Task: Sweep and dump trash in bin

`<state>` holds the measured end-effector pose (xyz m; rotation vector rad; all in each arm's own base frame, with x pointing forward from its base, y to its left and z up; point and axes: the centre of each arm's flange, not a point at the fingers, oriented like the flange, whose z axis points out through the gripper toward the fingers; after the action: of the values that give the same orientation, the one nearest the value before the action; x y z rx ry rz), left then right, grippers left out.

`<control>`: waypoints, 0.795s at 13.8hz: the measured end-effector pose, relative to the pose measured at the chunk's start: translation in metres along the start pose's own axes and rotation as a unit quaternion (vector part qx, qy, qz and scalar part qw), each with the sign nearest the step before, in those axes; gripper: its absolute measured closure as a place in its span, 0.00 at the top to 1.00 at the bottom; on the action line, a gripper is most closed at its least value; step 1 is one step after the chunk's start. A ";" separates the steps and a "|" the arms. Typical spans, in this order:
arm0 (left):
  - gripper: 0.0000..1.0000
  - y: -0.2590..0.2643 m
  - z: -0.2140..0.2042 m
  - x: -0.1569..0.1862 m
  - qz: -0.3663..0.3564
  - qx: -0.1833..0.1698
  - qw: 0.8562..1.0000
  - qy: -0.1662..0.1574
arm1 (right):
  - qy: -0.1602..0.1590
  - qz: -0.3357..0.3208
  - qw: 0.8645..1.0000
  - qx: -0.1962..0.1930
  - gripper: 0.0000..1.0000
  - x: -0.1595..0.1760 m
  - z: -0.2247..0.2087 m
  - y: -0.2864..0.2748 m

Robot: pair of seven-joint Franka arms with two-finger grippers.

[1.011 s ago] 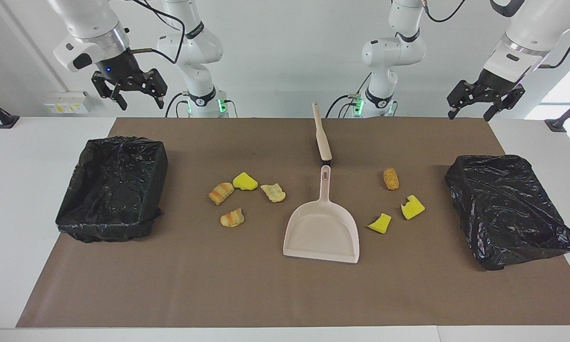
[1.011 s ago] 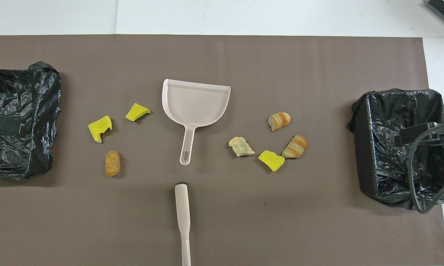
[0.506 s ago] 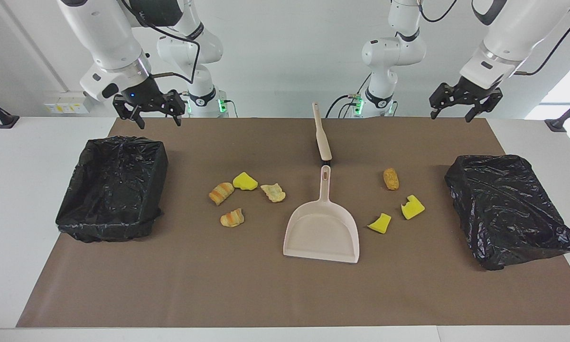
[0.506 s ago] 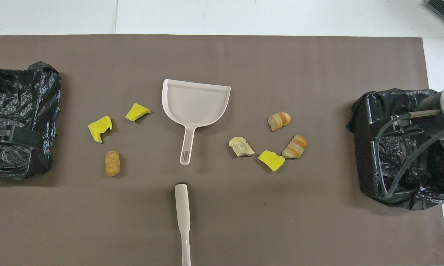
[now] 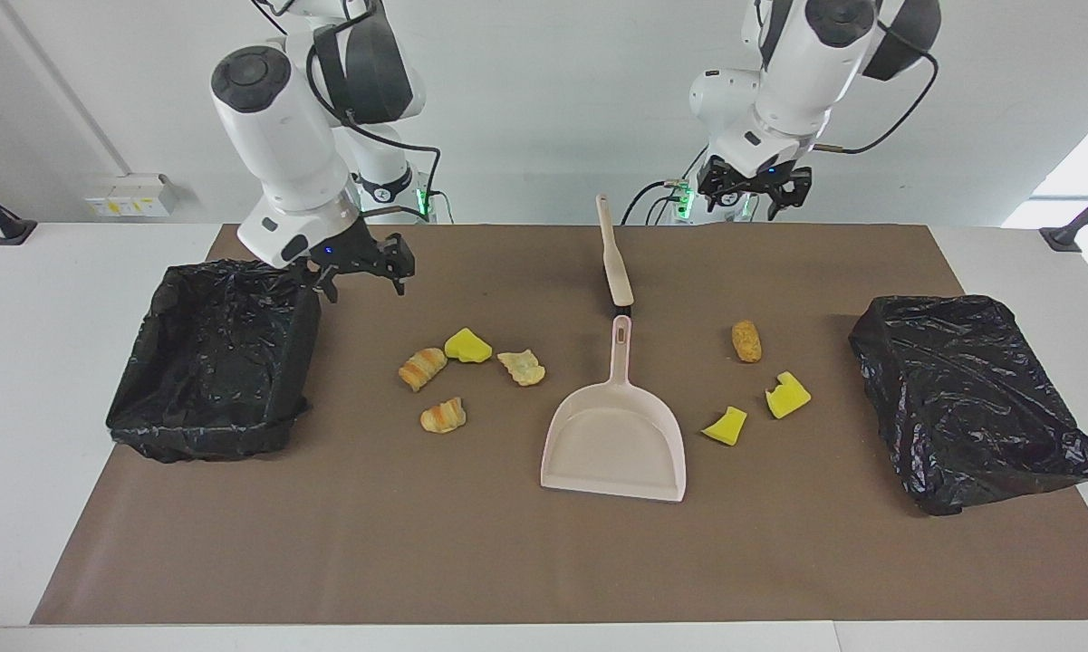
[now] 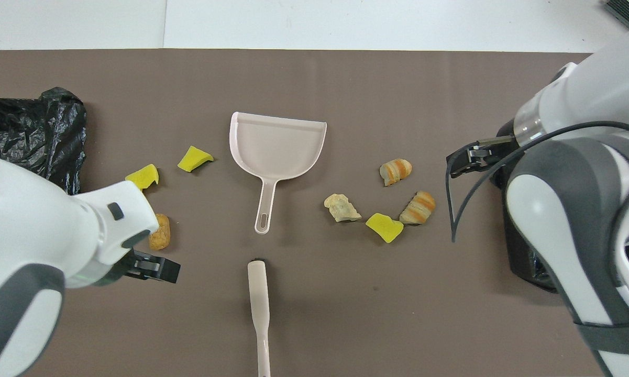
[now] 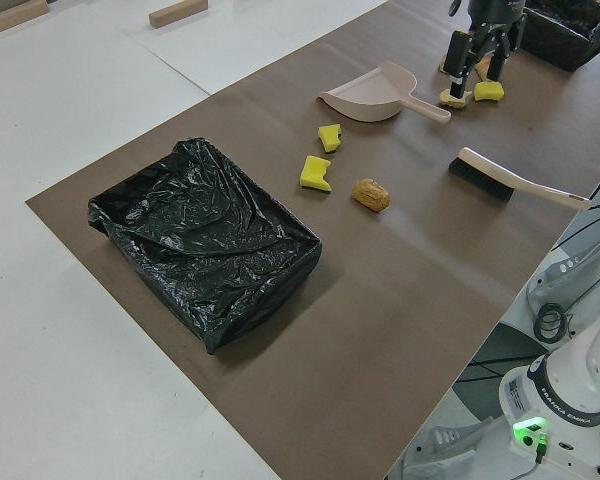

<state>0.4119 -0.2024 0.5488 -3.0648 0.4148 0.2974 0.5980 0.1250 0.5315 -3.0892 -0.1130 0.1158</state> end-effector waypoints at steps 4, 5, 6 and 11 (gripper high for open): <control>1.00 0.056 0.059 -0.026 -0.004 -0.016 1.000 -0.013 | -0.001 0.010 1.000 0.003 1.00 0.026 0.055 -0.030; 1.00 0.068 0.075 -0.031 -0.010 -0.016 1.000 -0.014 | 0.000 0.010 1.000 0.004 1.00 0.031 0.070 -0.032; 1.00 0.081 0.091 -0.035 -0.020 -0.015 1.000 -0.012 | 0.003 0.011 1.000 0.005 1.00 0.037 0.085 -0.033; 1.00 0.156 0.187 -0.083 -0.067 0.001 0.998 -0.004 | 0.005 0.028 1.000 0.007 1.00 0.048 0.130 -0.046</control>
<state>0.2570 -0.3204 0.3804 -3.0688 0.2086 0.3036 0.6326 0.1799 0.4009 -3.0785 -0.0252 0.1020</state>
